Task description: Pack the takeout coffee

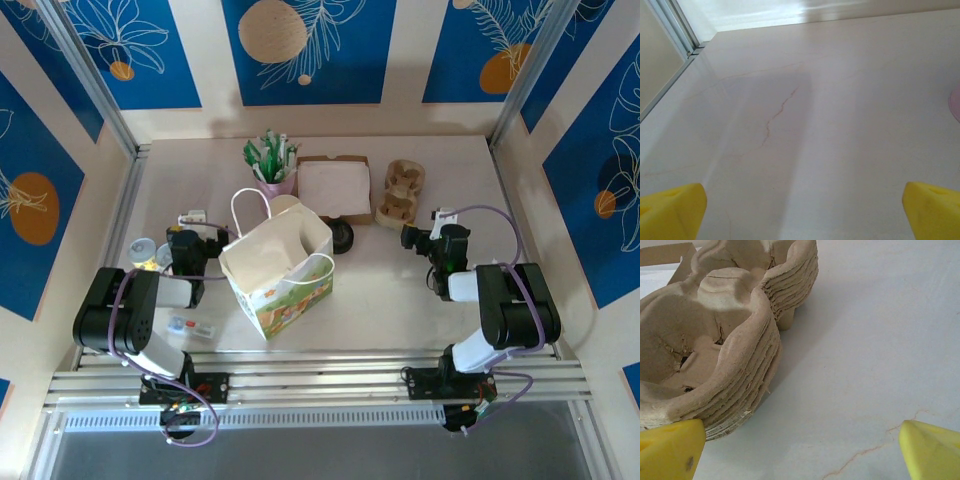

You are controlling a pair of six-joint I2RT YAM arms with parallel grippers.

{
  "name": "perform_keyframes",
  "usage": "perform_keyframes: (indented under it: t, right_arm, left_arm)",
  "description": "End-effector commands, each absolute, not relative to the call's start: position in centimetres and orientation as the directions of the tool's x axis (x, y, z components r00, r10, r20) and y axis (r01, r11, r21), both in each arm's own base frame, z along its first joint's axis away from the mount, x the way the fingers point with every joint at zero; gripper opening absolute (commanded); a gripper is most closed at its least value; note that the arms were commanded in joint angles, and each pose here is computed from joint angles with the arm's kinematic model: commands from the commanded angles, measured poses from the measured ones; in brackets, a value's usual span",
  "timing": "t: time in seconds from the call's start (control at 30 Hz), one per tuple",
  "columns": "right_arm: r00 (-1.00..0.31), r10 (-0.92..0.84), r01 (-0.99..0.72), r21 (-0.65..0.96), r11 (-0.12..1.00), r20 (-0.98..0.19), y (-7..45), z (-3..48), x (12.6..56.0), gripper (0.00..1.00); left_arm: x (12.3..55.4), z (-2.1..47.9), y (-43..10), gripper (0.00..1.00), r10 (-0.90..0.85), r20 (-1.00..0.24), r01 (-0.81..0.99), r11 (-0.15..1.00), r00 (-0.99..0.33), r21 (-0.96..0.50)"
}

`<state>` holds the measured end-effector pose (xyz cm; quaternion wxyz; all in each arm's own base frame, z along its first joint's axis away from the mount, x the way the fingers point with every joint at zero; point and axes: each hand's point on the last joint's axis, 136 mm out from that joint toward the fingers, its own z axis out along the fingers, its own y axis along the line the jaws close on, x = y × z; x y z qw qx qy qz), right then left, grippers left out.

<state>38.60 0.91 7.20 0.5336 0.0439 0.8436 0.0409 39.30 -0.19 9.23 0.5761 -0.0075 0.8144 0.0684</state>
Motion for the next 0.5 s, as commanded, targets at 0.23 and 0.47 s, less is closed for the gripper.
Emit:
perform_keyframes:
  t: [0.23,0.47]
  right_arm:
    - [-0.358,0.101,0.024,0.099,0.995,-0.928,0.95,9.37,39.64,0.99]
    - [-0.357,0.1,0.024,0.098,0.995,-0.929,0.99,9.37,39.58,0.99]
  left_arm:
    - [39.31,9.38,-0.42,1.0,0.083,-0.944,-0.084,0.99,-0.32,0.115]
    - [39.26,9.46,-0.5,1.0,0.082,-0.945,-0.08,0.99,-0.315,0.113]
